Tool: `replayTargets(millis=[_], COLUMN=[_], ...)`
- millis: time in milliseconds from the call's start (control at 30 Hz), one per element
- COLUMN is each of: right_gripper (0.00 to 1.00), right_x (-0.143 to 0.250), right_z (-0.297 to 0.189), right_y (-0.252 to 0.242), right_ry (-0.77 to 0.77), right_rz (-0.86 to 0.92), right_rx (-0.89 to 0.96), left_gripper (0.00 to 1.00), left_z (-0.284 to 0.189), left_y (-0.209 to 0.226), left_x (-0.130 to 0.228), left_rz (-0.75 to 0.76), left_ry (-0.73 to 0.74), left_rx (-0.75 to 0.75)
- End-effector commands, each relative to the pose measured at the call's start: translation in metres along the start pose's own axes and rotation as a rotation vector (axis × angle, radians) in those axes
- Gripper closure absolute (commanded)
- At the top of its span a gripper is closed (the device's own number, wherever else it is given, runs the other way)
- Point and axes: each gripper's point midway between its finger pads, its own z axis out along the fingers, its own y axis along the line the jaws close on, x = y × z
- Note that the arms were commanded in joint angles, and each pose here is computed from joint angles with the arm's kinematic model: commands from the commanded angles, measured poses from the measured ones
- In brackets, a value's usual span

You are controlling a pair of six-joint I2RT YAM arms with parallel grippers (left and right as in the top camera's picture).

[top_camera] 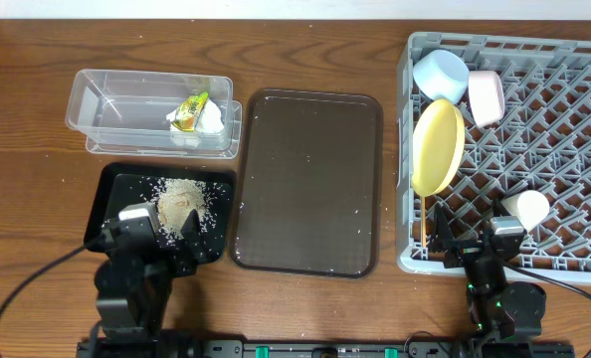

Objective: Sort waste into correct bins and load items into the dishwasher rack

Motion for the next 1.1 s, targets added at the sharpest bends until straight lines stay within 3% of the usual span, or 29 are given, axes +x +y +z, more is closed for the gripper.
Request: replayTargets(millis=[0,433,733,1067], right_gripper=[0.01,0.01,0.01,0.01], right_x=[0.000,0.000,0.000,0.000], right_z=[0.000,0.000,0.000,0.000], right_y=[0.002,0.002,0.002,0.002], right_ry=[-0.001,-0.001,-0.001,-0.001], right_rz=[-0.010,-0.010,-0.010,-0.010], right_rx=[-0.006,-0.006,-0.006,-0.006], left_gripper=[0.05,0.05,0.05,0.05], left_z=[0.006,0.026,0.042,0.041], left_y=[0.005,0.002,0.011,0.011], left_x=[0.005,-0.013,0.026,0.025], left_rz=[0.005,0.018,0.022,0.022], left_ry=[-0.083,-0.447,-0.276,-0.280], left_rx=[-0.001,0.069,0.032,0.033])
